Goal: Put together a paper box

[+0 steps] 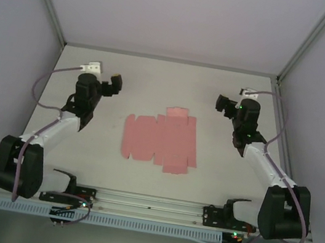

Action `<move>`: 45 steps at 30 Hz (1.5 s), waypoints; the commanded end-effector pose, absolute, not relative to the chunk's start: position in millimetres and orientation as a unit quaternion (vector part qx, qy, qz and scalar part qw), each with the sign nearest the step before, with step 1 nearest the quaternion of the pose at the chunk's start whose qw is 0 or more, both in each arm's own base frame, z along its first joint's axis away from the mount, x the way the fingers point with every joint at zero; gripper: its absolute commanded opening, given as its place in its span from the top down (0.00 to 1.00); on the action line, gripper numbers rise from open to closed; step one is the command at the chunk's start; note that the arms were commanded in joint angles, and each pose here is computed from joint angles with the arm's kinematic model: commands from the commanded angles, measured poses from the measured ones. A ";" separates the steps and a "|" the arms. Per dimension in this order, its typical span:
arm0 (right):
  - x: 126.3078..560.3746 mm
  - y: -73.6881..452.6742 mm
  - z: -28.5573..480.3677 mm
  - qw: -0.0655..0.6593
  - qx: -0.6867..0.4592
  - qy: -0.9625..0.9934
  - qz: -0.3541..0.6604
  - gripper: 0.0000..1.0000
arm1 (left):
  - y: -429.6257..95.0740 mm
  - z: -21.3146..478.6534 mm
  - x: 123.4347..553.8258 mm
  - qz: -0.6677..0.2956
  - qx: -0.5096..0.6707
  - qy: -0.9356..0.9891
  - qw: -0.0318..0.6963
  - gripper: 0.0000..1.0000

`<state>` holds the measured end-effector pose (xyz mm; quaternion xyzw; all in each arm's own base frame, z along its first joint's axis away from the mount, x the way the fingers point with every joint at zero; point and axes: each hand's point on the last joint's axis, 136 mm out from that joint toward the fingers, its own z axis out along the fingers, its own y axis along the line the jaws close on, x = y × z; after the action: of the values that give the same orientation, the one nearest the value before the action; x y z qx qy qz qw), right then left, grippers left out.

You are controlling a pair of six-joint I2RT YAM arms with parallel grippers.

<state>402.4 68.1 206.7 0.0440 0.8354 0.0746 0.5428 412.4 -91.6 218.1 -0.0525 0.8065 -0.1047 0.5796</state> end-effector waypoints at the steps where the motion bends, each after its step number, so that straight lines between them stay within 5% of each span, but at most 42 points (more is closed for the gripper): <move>1: 372.9 99.1 167.4 0.421 0.049 0.898 0.119 0.07 | -119.1 171.0 391.9 -0.128 -0.055 0.868 0.476 0.00; 14: 326.9 203.2 62.7 0.216 -0.016 0.958 0.189 0.58 | -170.1 92.1 336.2 -0.188 -0.024 0.925 0.329 0.00; 20: 314.7 195.8 25.4 0.172 0.008 0.972 0.160 0.67 | -171.9 67.5 311.9 -0.207 -0.029 0.937 0.280 0.00; 36: 277.6 158.4 -22.3 0.125 0.061 0.986 0.092 0.71 | -205.5 58.1 285.7 -0.317 0.011 0.918 0.236 0.05; 45: 276.5 163.0 -19.0 0.130 0.063 0.983 0.112 0.71 | -196.3 33.3 285.2 -0.279 -0.009 0.938 0.208 0.14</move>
<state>317.3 183.9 18.9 0.0494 0.9644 0.1575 0.2066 288.9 -200.4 41.0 0.0013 0.9302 -0.2928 0.2214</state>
